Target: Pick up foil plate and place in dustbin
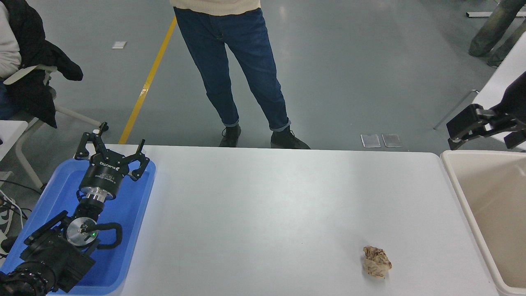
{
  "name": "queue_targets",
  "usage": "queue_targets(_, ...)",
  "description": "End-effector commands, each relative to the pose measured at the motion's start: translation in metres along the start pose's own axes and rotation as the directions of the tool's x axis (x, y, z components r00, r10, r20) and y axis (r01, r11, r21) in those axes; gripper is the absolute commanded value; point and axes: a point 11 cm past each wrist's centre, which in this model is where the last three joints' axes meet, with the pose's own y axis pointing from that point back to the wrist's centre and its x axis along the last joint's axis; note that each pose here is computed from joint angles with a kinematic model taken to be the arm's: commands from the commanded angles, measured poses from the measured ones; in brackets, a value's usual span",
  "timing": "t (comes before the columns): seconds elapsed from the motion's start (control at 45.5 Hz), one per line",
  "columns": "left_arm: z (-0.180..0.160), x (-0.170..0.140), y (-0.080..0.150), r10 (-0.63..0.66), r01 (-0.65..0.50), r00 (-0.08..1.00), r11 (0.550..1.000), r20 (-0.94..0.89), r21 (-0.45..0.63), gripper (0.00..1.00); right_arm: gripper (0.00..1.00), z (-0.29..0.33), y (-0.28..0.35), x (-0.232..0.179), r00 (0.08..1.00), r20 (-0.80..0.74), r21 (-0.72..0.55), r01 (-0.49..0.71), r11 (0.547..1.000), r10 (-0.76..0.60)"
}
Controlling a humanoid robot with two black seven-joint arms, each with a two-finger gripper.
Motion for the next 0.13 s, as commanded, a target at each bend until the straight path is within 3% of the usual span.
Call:
queue_targets(0.0, 0.0002, -0.0003, -0.0003, -0.001, 0.001, 1.000, 1.000, 0.000, -0.001, 1.00, 1.00, -0.0088, 0.0021, 0.0011, 1.000, 0.008, 0.023, -0.002, 1.000, 0.002)
queue_targets(0.11, -0.0001, 0.0003, 0.0003, 0.001, -0.001, 1.000, 1.000, -0.001, 0.000, 1.00, 1.00, -0.0074, 0.0026, 0.0014, 1.000, 0.010, 0.020, -0.004, 1.000, 0.004)
